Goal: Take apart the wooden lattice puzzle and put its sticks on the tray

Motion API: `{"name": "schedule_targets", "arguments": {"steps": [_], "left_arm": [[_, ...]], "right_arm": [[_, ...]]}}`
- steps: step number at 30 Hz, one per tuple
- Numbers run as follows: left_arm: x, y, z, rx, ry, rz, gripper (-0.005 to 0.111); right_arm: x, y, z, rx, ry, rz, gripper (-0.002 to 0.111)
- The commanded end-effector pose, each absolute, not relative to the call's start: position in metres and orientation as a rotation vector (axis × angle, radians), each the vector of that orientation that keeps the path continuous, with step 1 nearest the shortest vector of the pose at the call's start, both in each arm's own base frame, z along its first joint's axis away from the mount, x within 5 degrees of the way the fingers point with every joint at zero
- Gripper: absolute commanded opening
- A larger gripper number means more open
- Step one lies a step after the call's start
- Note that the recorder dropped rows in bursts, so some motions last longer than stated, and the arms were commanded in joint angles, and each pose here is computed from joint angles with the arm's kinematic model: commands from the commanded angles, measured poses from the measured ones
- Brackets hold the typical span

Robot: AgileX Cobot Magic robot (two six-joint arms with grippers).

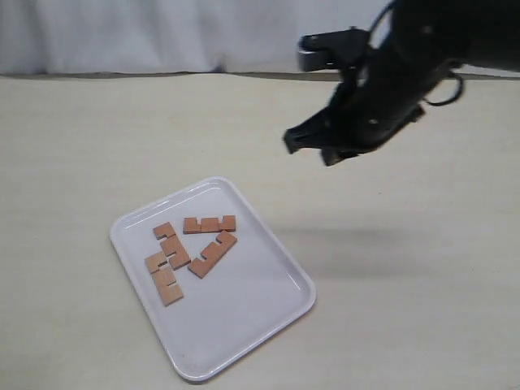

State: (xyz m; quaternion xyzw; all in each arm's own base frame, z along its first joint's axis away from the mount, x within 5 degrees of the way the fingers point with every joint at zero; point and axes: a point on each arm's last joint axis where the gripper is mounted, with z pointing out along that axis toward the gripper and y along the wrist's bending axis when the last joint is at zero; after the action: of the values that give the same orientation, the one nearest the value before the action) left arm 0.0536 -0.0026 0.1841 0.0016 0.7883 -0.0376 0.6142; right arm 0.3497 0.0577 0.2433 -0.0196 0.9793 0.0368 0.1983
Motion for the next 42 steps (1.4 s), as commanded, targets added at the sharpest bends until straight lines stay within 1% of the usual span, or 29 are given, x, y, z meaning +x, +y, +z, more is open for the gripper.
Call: {"name": "schedule_targets", "arguments": {"steps": [1, 3, 5, 8, 12, 14, 18, 24, 28, 31, 34, 37, 42], "left_arm": [[0.054, -0.003, 0.184, 0.008, 1.807, -0.096, 0.0], [0.054, -0.003, 0.184, 0.008, 1.807, -0.096, 0.0], [0.054, -0.003, 0.184, 0.008, 1.807, -0.096, 0.0], [0.054, -0.003, 0.184, 0.008, 1.807, -0.096, 0.0], [0.054, -0.003, 0.184, 0.009, 1.807, -0.095, 0.0], [0.054, -0.003, 0.184, 0.009, 1.807, -0.095, 0.0], [0.054, -0.003, 0.184, 0.009, 1.807, -0.095, 0.0], [0.054, -0.003, 0.184, 0.009, 1.807, -0.095, 0.0], [0.054, -0.003, 0.184, 0.009, 1.807, -0.095, 0.0], [0.054, -0.003, 0.184, 0.009, 1.807, -0.095, 0.0], [0.054, -0.003, 0.184, 0.009, 1.807, -0.095, 0.0], [0.054, -0.003, 0.184, 0.009, 1.807, -0.095, 0.0], [0.054, -0.003, 0.184, 0.008, 1.807, -0.096, 0.0]], "right_arm": [[0.307, -0.001, 0.254, 0.196, 2.633, 0.071, 0.004], [0.285, -0.022, 0.259, 0.282, 2.541, 0.046, 0.004], [0.263, -0.033, 0.266, 0.324, 2.419, 0.023, 0.004], [0.233, -0.042, 0.275, 0.31, 2.26, -0.052, 0.004], [0.2, -0.041, 0.278, 0.204, 2.108, -0.149, 0.004], [0.188, -0.038, 0.278, 0.177, 2.03, -0.157, 0.004], [0.164, -0.032, 0.293, 0.167, 1.858, -0.148, 0.004], [0.138, -0.027, 0.312, 0.161, 1.747, -0.159, 0.004], [0.13, -0.028, 0.31, 0.171, 1.789, -0.185, 0.004], [0.126, -0.033, 0.306, 0.25, 1.832, -0.185, 0.004], [0.119, -0.033, 0.309, 0.3, 1.804, -0.167, 0.004], [0.102, -0.029, 0.316, 0.301, 1.748, -0.169, 0.004], [0.073, -0.022, 0.314, 0.321, 1.6, -0.129, 0.004]]}}
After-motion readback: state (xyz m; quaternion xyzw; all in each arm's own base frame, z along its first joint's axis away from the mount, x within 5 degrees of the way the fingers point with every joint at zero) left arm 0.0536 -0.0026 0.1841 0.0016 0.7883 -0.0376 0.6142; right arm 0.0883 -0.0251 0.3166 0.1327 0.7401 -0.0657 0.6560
